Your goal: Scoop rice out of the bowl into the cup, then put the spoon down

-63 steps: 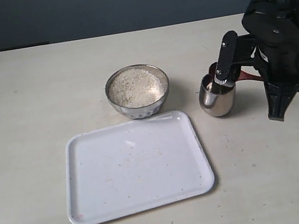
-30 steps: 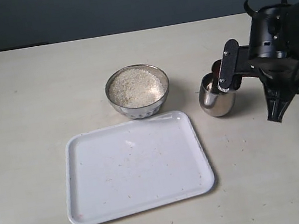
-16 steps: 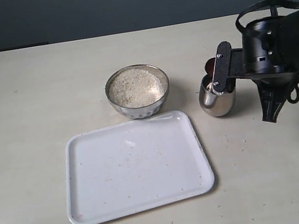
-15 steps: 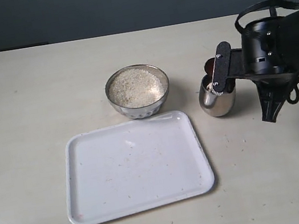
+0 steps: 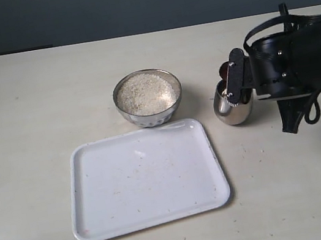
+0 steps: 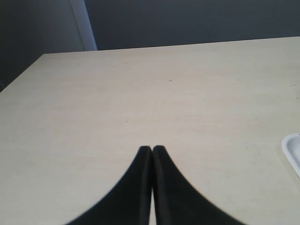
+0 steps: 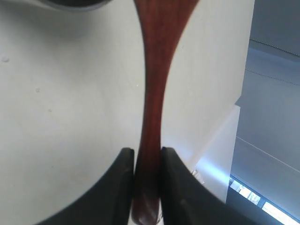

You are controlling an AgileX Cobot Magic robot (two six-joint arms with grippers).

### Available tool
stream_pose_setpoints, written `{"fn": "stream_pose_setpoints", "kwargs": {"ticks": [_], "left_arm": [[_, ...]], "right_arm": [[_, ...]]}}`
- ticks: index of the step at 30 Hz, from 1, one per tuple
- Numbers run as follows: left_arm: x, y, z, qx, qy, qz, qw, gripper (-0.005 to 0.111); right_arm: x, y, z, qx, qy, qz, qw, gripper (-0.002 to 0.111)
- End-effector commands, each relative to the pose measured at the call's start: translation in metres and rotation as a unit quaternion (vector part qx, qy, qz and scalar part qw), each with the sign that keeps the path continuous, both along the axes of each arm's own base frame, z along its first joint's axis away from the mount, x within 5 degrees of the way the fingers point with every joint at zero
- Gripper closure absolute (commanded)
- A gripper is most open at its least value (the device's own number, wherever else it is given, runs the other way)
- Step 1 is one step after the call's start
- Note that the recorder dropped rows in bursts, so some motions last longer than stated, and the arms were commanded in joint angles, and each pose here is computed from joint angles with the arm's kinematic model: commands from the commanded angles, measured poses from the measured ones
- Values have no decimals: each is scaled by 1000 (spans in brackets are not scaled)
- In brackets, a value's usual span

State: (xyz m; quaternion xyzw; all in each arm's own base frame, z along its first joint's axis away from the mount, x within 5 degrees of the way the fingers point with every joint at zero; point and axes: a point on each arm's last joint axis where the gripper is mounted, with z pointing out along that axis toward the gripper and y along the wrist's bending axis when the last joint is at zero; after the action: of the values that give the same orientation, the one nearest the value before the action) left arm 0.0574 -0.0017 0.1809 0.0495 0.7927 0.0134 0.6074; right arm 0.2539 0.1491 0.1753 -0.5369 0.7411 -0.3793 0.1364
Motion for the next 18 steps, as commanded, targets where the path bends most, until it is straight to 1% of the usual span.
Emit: {"fn": "stream_pose_setpoints", "kwargs": {"ticks": [1, 4, 9, 13, 18], "left_arm": [[0, 0, 3, -2, -8, -1, 1000, 106], [0, 0, 3, -2, -8, -1, 1000, 106], [0, 0, 3, -2, -8, -1, 1000, 106], [0, 0, 3, -2, -8, -1, 1000, 106], [0, 0, 3, -2, -8, -1, 1000, 106]], "right_arm": [[-7, -7, -8, -9, 1, -6, 1000, 109], [-10, -9, -13, -1, -2, -12, 1000, 109], [-10, -10, -9, 7, -17, -11, 1000, 109], [-7, -8, -6, 5, -35, 0, 999, 109], [-8, -1, -2, -12, -65, 30, 997, 109]]}}
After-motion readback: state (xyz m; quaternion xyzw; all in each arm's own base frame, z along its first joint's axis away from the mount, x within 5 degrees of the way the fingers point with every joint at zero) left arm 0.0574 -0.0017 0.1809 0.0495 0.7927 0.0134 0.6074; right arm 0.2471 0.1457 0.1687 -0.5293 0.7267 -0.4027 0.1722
